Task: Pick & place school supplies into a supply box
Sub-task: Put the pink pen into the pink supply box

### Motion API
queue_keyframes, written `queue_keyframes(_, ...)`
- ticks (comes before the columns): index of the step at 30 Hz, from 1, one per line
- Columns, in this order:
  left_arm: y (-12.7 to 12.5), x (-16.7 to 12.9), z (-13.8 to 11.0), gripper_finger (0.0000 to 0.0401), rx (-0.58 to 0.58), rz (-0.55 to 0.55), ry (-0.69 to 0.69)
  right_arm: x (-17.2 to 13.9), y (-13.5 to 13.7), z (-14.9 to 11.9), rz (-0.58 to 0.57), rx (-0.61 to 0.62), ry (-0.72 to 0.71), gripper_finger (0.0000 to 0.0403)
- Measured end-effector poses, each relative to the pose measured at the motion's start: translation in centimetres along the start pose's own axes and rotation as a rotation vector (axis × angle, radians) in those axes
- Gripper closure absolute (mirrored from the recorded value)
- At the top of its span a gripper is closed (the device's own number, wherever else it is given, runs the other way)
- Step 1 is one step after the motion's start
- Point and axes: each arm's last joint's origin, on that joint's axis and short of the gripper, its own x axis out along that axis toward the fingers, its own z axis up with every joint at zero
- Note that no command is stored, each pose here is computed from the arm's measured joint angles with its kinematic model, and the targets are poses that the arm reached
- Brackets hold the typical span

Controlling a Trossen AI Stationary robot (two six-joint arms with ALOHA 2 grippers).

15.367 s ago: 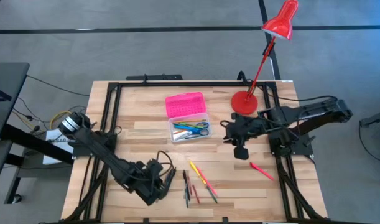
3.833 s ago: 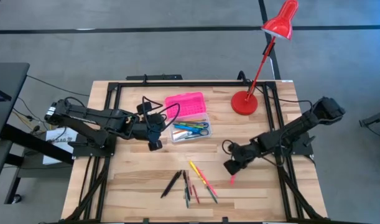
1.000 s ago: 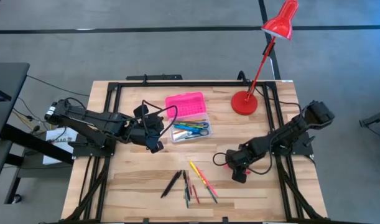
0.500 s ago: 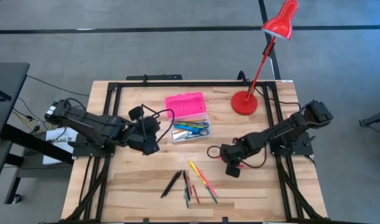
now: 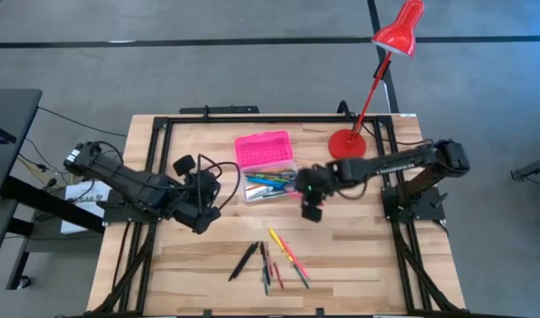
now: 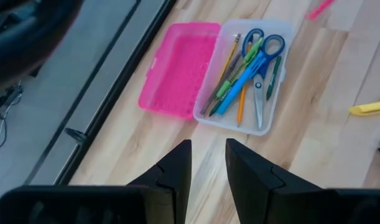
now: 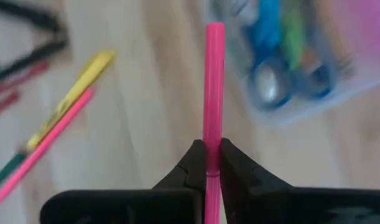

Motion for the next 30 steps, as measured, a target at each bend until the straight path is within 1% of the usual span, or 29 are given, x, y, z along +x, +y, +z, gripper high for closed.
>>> queue_keyframes(3,-0.2,-0.3,-0.2,0.0308,-0.012,0.004,-0.017,0.1,-1.7,1.8,-0.029,0.006,-0.016,0.0394)
queue_keyframes(5,-0.3,-0.5,-0.3,0.0308,-0.021,0.001,-0.023,0.6,-2.4,3.3,-0.035,-0.009,-0.028,0.0394)
queue_keyframes(10,-0.6,-0.9,-0.6,0.0308,-0.044,-0.014,-0.028,2.8,-2.9,6.5,-0.042,-0.105,-0.005,0.0394)
queue_keyframes(14,-0.9,-1.3,-0.9,0.0308,-0.067,-0.028,-0.036,4.1,-3.5,8.8,-0.052,-0.146,0.002,0.0393)
queue_keyframes(16,-1.0,-1.5,-1.0,0.0308,-0.078,-0.025,-0.055,4.8,-3.9,9.5,-0.059,-0.158,0.027,0.0393)
queue_keyframes(18,-1.1,-1.8,-1.1,0.0308,-0.092,-0.020,-0.075,5.3,-4.3,10.4,-0.062,-0.165,0.015,0.0393)
queue_keyframes(21,-1.2,-2.0,-1.2,0.0308,-0.111,-0.010,-0.104,6.3,-4.5,11.5,-0.063,-0.197,0.027,0.0392)
queue_keyframes(26,-1.4,-2.3,-1.5,0.0308,-0.108,-0.018,-0.108,8.6,-4.7,11.6,-0.061,-0.243,0.128,0.0389)
queue_keyframes(30,-1.4,-2.5,-1.7,0.0308,-0.106,-0.011,-0.110,9.4,-4.9,11.9,-0.086,-0.242,0.143,0.0378)
